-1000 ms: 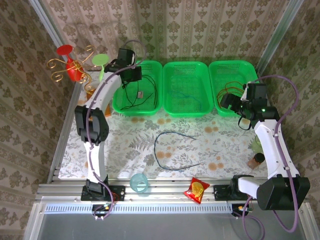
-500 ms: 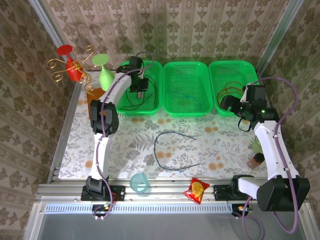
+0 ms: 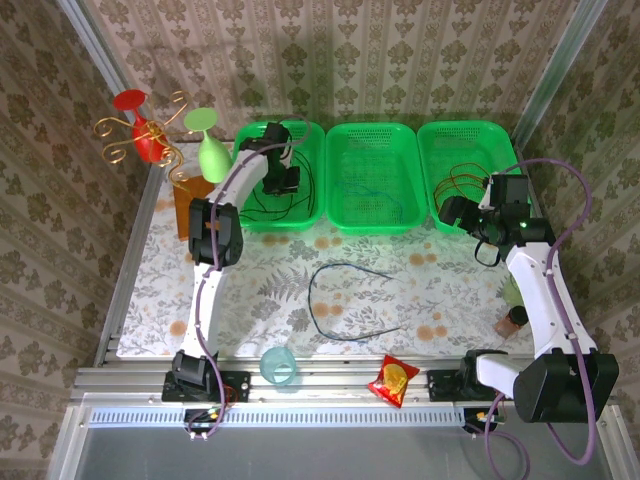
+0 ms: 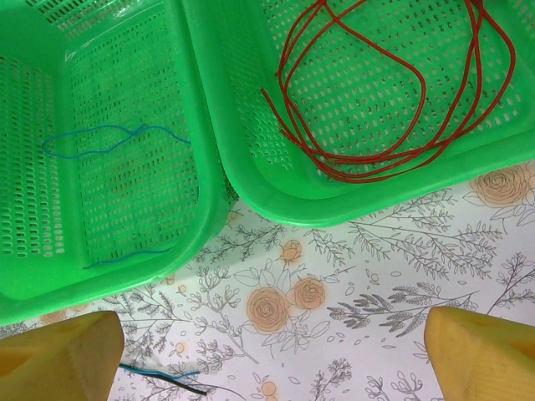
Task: Untangle the cables
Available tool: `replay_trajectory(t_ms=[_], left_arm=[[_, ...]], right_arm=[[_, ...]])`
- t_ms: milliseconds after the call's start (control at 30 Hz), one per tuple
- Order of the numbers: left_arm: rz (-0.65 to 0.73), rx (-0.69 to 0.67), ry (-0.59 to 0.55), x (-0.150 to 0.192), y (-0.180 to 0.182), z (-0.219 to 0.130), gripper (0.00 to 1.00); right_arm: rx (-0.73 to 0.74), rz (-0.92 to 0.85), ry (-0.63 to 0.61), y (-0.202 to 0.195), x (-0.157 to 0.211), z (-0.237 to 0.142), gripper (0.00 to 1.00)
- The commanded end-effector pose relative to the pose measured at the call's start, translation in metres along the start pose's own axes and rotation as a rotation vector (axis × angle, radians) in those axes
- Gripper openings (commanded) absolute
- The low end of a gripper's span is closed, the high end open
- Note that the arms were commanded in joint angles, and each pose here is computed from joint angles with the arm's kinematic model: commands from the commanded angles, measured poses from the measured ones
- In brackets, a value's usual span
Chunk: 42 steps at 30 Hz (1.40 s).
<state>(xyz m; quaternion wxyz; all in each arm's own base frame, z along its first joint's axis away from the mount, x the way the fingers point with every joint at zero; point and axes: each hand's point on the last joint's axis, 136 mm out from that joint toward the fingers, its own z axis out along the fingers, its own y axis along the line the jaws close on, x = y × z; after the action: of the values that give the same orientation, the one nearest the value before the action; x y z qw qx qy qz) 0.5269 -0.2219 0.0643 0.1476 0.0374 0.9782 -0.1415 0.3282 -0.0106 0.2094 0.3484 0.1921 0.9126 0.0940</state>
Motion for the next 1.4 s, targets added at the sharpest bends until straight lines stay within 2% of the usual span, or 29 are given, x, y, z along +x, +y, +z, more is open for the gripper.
replay_trajectory(t_ms=[0, 100, 233, 300, 367, 433, 467, 600, 633, 767, 967, 1000, 1167, 1367], left_arm=[[-0.021, 0.030, -0.031, -0.012, -0.006, -0.008, 0.03], [-0.033, 0.015, -0.033, -0.013, -0.003, -0.004, 0.00], [-0.055, 0.012, 0.016, -0.004, 0.001, 0.010, 0.00], [-0.050, 0.017, 0.017, -0.004, -0.002, 0.006, 0.01], [-0.031, 0.012, -0.005, -0.008, -0.006, -0.005, 0.14], [-0.010, 0.009, -0.043, -0.015, -0.013, -0.023, 0.36], [-0.001, 0.008, -0.059, -0.017, -0.015, -0.030, 0.42], [0.054, -0.004, -0.161, -0.031, -0.032, -0.079, 0.63], [0.070, -0.007, -0.184, -0.033, -0.036, -0.092, 0.65], [0.119, -0.007, -0.249, -0.034, -0.051, -0.138, 0.66], [0.227, -0.002, -0.297, -0.010, -0.074, -0.188, 0.66], [0.277, 0.026, -0.296, 0.003, -0.092, -0.192, 0.65], [0.433, 0.122, -0.308, 0.057, -0.130, -0.202, 0.65], [0.585, 0.204, -0.290, 0.134, -0.161, -0.187, 0.64]], right_arm=[[-0.015, -0.007, 0.017, 0.003, 0.005, 0.000, 0.94], [-0.009, -0.009, 0.015, 0.002, 0.005, 0.001, 0.94], [-0.009, 0.001, 0.017, 0.002, 0.004, 0.000, 0.93], [-0.015, 0.003, 0.019, 0.004, 0.004, -0.002, 0.93], [-0.020, 0.003, 0.015, 0.005, 0.005, -0.006, 0.93], [-0.026, 0.005, 0.009, 0.007, 0.005, -0.011, 0.93], [-0.028, 0.004, 0.009, 0.008, 0.007, -0.013, 0.93], [-0.030, 0.009, 0.004, 0.011, 0.013, -0.024, 0.93], [-0.029, 0.012, 0.006, 0.011, 0.016, -0.027, 0.93], [-0.003, 0.015, 0.016, 0.008, 0.032, -0.034, 0.91], [-0.014, 0.019, 0.072, 0.016, 0.067, -0.037, 0.89], [-0.026, 0.019, 0.082, 0.020, 0.074, -0.036, 0.89], [-0.068, 0.029, 0.163, 0.031, 0.117, -0.018, 0.84], [-0.073, 0.085, 0.263, 0.033, 0.156, 0.005, 0.81]])
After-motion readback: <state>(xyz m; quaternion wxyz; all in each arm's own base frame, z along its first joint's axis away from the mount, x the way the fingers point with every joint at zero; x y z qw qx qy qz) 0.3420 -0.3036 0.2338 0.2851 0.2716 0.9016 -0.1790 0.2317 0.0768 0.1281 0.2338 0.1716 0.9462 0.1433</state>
